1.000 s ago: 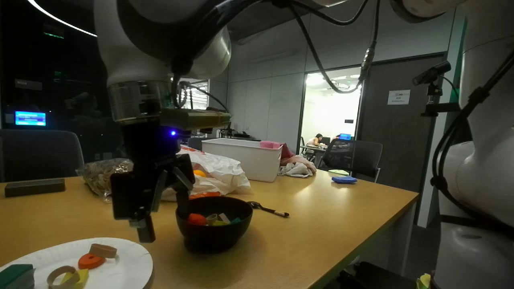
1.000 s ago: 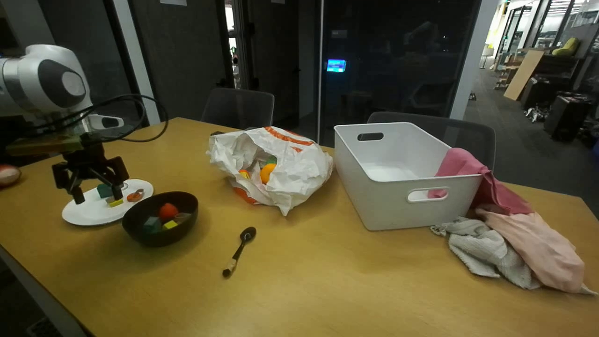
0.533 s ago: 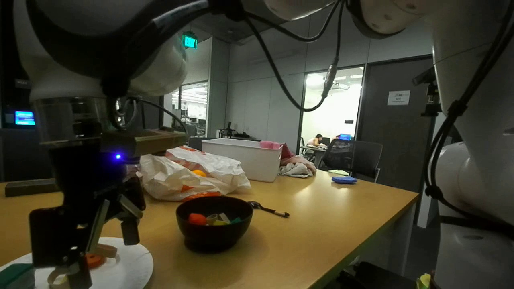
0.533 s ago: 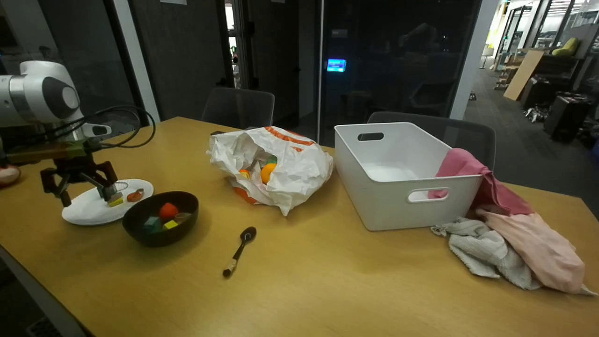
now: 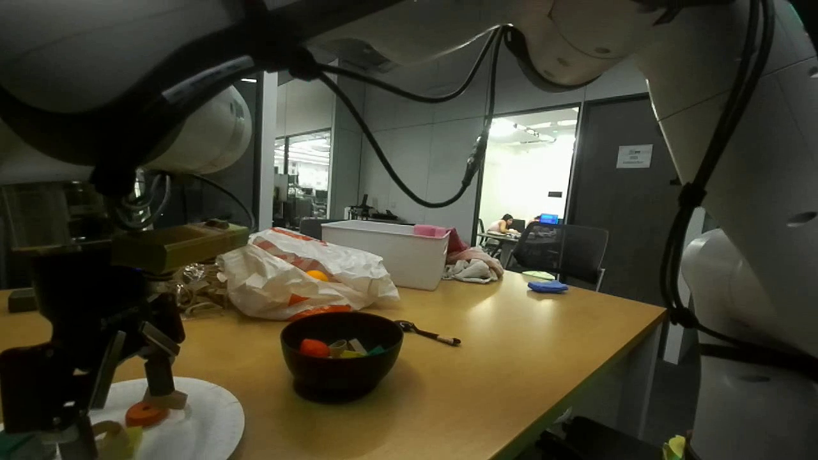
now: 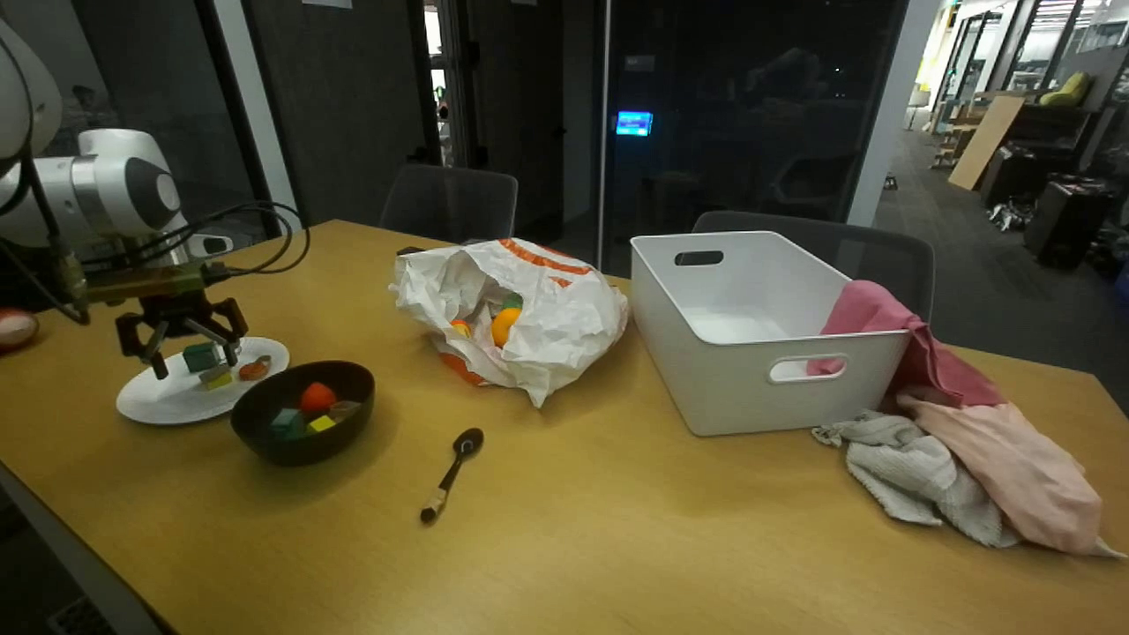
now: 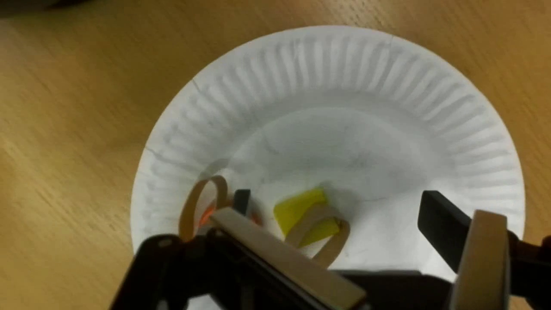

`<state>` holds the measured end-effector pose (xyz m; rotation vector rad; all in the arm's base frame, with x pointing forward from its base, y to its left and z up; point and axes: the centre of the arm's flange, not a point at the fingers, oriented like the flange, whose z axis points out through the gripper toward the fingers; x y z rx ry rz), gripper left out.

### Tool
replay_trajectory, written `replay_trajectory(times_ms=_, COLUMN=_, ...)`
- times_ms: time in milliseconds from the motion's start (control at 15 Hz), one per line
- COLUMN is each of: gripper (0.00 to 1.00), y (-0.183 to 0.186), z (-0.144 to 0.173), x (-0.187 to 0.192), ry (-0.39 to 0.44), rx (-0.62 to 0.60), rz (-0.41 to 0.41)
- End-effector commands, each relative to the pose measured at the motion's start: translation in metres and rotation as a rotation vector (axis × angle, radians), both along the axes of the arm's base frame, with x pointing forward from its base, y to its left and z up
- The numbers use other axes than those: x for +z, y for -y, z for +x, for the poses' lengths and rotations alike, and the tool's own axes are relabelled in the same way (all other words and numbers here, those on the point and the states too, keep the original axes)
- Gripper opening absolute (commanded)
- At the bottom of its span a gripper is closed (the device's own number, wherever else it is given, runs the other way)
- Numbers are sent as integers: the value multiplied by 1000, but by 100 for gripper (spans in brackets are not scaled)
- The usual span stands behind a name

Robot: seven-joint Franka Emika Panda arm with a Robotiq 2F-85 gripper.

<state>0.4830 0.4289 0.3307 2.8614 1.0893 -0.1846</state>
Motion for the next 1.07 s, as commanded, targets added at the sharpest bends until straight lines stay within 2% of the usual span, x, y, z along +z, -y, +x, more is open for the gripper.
replay_trajectory(times_ms=0, gripper=100, y=-1, z=25, x=-1, ry=6, rx=10, rz=8)
replay_trajectory(times_ms=333, gripper=100, y=13, z=32, x=-21, ry=-41, rx=-12, rz=12)
replay_trajectory(times_ms=667, gripper=100, y=15, z=30, x=-33, ry=-60, rx=16, rz=0)
replay_trajectory(times_ms=733, gripper=75, y=15, z=30, x=-31, ry=-61, rx=17, rz=0)
replay_trajectory(times_ms=800, gripper=75, y=16, z=30, x=-31, ry=-62, rx=17, rz=-2)
replay_trajectory(times_ms=1000, gripper=52, y=17, z=30, x=-24, ry=-56, rx=18, rz=-6)
